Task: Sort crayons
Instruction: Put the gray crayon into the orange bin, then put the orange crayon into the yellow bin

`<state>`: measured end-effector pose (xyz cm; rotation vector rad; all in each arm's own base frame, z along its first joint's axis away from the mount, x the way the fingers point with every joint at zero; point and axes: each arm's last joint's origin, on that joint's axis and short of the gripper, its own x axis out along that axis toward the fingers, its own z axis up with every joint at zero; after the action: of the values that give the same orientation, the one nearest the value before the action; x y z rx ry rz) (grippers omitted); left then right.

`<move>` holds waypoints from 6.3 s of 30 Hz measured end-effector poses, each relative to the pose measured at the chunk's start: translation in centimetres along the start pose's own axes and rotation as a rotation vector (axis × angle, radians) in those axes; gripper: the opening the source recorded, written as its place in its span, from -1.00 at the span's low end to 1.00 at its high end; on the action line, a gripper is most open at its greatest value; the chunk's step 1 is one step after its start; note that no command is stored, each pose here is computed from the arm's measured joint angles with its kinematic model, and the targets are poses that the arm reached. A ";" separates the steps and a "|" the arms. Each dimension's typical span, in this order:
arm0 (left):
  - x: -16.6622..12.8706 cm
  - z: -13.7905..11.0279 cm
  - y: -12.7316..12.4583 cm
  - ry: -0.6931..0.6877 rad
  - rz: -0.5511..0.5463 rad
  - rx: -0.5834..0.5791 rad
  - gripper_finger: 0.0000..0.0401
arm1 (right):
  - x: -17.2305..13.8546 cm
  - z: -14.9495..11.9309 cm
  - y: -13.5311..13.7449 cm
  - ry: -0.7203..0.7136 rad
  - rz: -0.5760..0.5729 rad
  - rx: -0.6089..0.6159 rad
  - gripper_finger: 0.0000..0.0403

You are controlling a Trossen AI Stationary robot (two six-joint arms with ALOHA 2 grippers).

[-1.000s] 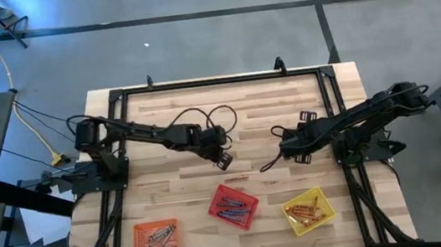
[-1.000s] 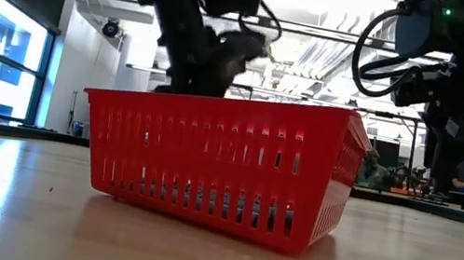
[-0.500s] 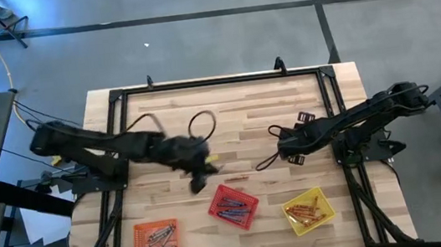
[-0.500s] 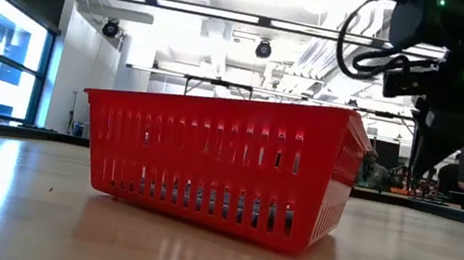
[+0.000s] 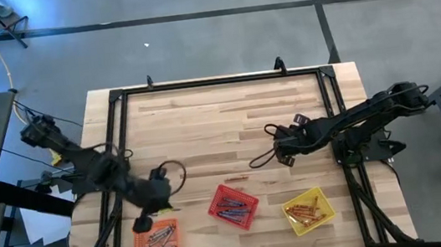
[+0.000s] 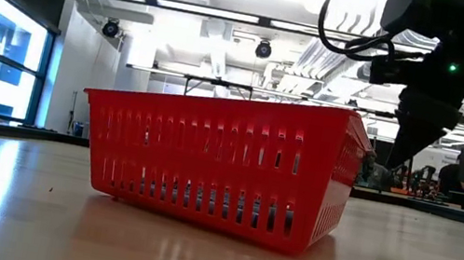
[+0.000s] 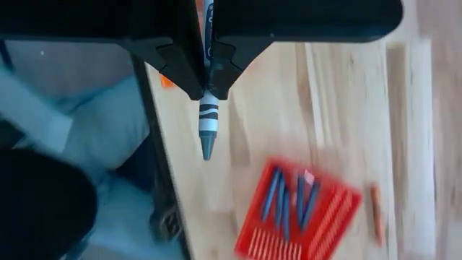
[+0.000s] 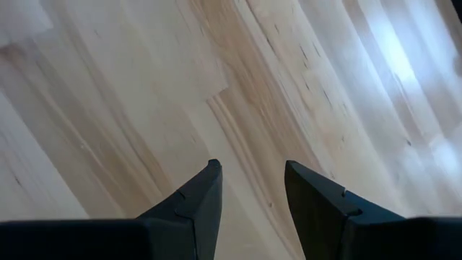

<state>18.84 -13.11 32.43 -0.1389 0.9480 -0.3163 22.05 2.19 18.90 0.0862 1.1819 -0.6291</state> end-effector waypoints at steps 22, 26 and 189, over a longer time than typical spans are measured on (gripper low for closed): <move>5.9 -9.0 -3.3 0.147 -0.048 -0.595 -1.00 | 0.0 0.4 0.3 -0.045 0.020 0.024 -0.28; 6.8 -10.3 -3.3 0.153 -0.063 -0.692 -1.00 | 0.0 0.6 0.4 -0.064 0.033 0.035 -0.28; 4.3 1.8 15.2 -0.756 0.671 -0.147 -0.65 | 5.7 11.2 10.9 0.061 0.496 -0.447 -0.99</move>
<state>25.77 -0.22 26.28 -0.0577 0.2249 0.4137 38.13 4.58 15.49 0.0164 1.2741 0.0784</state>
